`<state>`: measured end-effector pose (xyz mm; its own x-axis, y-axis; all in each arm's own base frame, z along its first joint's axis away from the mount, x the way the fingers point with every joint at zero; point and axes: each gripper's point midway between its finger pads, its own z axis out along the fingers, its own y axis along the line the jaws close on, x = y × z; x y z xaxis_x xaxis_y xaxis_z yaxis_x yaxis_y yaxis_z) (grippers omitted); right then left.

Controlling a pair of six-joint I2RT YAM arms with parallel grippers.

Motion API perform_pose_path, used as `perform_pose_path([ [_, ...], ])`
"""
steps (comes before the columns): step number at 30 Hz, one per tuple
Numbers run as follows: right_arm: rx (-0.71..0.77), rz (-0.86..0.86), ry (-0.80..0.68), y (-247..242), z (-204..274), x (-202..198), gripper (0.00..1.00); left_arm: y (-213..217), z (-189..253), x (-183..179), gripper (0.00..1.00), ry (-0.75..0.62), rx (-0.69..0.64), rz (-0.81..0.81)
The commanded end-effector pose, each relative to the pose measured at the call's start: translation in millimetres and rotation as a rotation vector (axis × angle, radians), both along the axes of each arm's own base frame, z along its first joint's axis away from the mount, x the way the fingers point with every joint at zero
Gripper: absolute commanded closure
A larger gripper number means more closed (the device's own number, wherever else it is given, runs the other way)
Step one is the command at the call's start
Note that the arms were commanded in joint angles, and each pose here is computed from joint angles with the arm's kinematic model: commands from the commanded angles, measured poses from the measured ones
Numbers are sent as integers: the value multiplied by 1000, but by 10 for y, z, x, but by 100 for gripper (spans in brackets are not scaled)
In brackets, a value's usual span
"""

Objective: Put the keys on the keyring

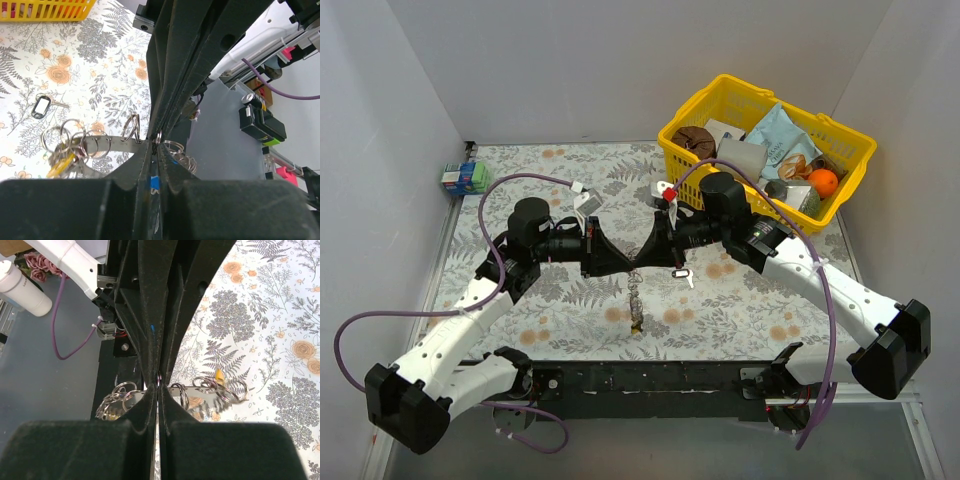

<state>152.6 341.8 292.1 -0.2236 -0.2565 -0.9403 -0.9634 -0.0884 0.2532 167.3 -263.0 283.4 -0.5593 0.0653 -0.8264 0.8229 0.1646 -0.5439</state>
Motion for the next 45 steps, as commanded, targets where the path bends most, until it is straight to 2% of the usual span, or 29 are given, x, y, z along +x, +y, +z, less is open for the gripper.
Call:
perform_pose_path([
  [1,68,46,-38,38,177,-44,99,-27,34,1,100,-28,-5,-4],
  [8,71,26,-30,47,192,-18,97,-15,87,-12,100,-59,-28,22],
  [9,76,16,-36,47,211,0,86,-19,138,-5,100,-84,-49,27],
  [11,83,-18,-20,52,226,37,72,0,165,-50,100,-93,-76,35],
  [12,91,-34,-18,48,244,58,59,-2,222,-41,100,-125,-104,38],
  [14,145,-56,-24,45,366,78,46,5,268,-66,100,-128,-132,50],
  [15,149,-73,-12,18,314,102,34,11,270,-76,100,-144,-146,51],
  [18,199,-107,8,-45,356,134,23,21,287,-72,100,-146,-160,64],
  [21,245,-122,-6,-115,442,123,18,23,318,-78,100,-161,-178,68],
  [29,334,-99,-35,-258,506,-63,17,50,394,-138,100,-201,-260,77],
  [45,410,-141,27,-225,553,-1,42,44,515,-152,100,-214,-331,79],
])
